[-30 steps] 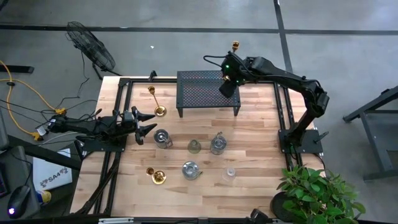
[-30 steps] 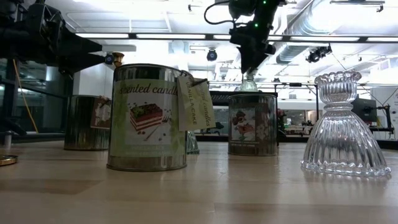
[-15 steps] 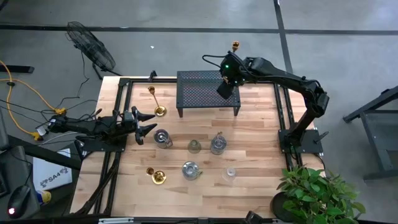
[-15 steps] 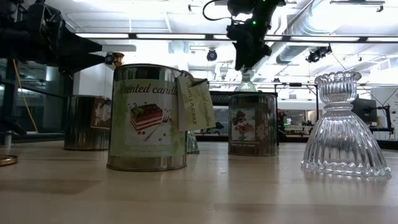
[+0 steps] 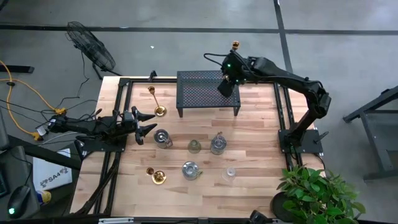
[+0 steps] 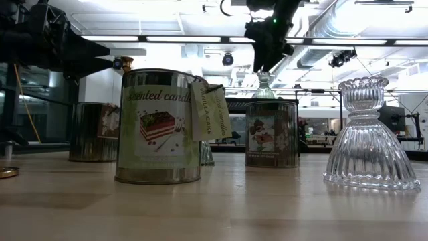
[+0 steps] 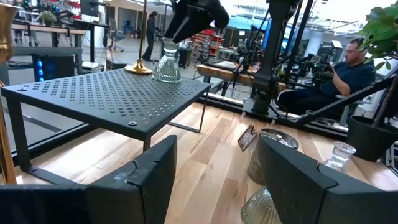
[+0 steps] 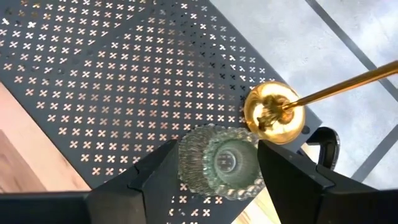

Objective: Pick & Place candle stick holders
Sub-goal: Put the top gold candle holder on the shelf aligned with the gold candle holder

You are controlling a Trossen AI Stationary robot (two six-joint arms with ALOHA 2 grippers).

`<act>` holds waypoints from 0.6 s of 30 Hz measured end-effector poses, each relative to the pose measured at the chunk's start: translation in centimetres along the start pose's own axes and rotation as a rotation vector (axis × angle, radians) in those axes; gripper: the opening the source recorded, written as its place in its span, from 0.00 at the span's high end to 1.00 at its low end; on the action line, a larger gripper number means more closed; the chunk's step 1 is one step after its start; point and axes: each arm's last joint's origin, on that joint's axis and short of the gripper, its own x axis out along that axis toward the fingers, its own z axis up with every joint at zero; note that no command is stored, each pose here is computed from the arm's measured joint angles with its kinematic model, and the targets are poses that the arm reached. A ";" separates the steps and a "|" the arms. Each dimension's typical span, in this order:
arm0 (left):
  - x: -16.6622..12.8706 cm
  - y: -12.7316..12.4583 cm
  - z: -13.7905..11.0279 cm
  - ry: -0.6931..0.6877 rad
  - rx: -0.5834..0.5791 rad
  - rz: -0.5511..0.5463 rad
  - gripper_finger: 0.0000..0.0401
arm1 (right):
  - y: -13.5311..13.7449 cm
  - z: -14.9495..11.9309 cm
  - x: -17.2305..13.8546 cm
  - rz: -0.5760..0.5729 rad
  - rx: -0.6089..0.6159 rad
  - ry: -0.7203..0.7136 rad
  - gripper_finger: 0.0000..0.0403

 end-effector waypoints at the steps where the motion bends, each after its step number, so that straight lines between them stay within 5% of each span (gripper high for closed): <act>1: 0.0 0.0 0.0 0.000 0.000 0.000 0.46 | 0.0 0.0 -0.1 -0.001 0.002 -0.001 0.47; 18: 0.0 0.0 0.0 0.000 0.000 0.000 0.46 | -1.1 -1.5 -5.0 -0.037 0.157 -0.038 0.47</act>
